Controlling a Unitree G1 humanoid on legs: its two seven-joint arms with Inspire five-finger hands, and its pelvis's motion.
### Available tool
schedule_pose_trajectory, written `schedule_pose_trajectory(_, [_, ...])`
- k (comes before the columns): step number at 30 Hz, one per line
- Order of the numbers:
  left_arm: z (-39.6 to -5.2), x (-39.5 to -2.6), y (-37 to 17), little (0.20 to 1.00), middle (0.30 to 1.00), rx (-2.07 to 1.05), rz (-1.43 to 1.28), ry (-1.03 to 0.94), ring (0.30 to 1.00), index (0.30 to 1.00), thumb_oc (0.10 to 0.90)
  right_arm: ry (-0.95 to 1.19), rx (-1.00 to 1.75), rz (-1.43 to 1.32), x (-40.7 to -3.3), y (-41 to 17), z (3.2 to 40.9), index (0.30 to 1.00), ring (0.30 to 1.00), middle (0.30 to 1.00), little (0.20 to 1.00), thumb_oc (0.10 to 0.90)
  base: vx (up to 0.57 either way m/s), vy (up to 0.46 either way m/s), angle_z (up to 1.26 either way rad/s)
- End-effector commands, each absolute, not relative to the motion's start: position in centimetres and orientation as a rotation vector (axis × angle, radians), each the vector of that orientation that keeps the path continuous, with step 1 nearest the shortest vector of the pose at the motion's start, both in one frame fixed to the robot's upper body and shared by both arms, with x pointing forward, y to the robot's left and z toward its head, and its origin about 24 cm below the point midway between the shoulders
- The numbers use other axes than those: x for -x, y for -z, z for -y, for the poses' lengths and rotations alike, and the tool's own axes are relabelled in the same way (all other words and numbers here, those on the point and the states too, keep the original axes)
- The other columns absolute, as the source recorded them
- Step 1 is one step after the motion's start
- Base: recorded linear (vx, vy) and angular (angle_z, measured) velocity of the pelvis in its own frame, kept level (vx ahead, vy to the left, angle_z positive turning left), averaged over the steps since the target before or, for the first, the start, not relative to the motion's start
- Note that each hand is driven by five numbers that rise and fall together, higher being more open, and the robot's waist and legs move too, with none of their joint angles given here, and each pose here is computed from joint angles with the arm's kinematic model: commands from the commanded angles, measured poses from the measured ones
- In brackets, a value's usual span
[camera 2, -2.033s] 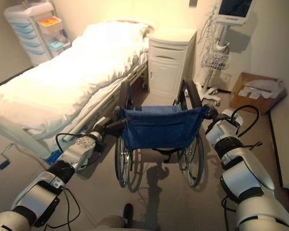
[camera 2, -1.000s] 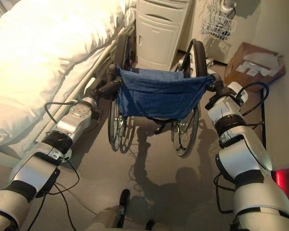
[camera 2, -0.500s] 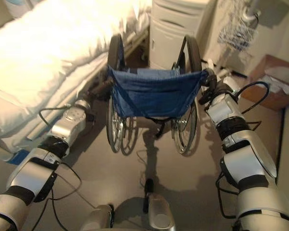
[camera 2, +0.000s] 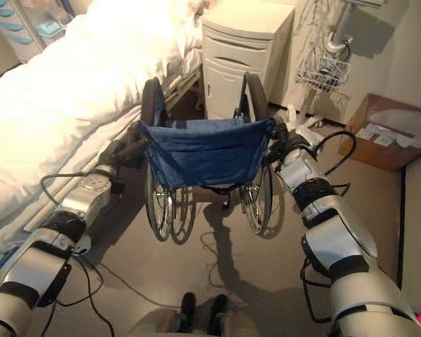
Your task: Push the wheelchair next to the bed
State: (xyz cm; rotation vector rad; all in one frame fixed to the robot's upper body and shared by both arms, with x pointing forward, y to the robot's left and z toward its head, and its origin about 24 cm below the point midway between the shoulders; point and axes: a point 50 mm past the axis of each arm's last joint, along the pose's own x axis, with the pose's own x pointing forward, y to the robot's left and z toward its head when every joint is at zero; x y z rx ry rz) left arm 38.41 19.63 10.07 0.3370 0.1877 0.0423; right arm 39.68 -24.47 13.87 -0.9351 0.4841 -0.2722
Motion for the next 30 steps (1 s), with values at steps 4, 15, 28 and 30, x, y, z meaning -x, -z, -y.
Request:
schedule_pose_trajectory(4, [-19.1,-38.9,-10.0,0.9,0.9,-0.415,-0.238,-0.059,0.9,0.9,0.8,-0.136,1.027,-0.209,-40.9,-14.2,13.9,0.9,0.9,0.9,0.9,0.8,0.03,-0.014,0.04])
schedule_pose_trajectory(15, [-20.7,-38.4,-9.7,0.9,0.9,-0.401,-0.242,-0.065,0.9,0.9,0.8,-0.107,0.883,-0.256,-40.7,-15.1,15.4,0.9,0.9,0.9,0.9,0.8,0.04,-0.017,0.0])
schedule_pose_trajectory(28, [-24.2,-37.0,-10.9,0.9,0.9,0.06,-0.207,0.019,0.9,0.9,0.8,-0.033,0.516,-0.134,-40.5,-21.0,20.3,0.9,0.9,0.9,0.9,0.8,0.06,0.005,0.01])
schedule_pose_trajectory(30, [-25.1,-36.9,-11.3,0.9,0.9,0.134,-0.184,0.017,0.9,0.9,0.8,0.02,0.489,-0.098,-40.5,-22.3,21.7,0.9,0.9,0.9,0.9,0.8,0.05,0.001,0.02])
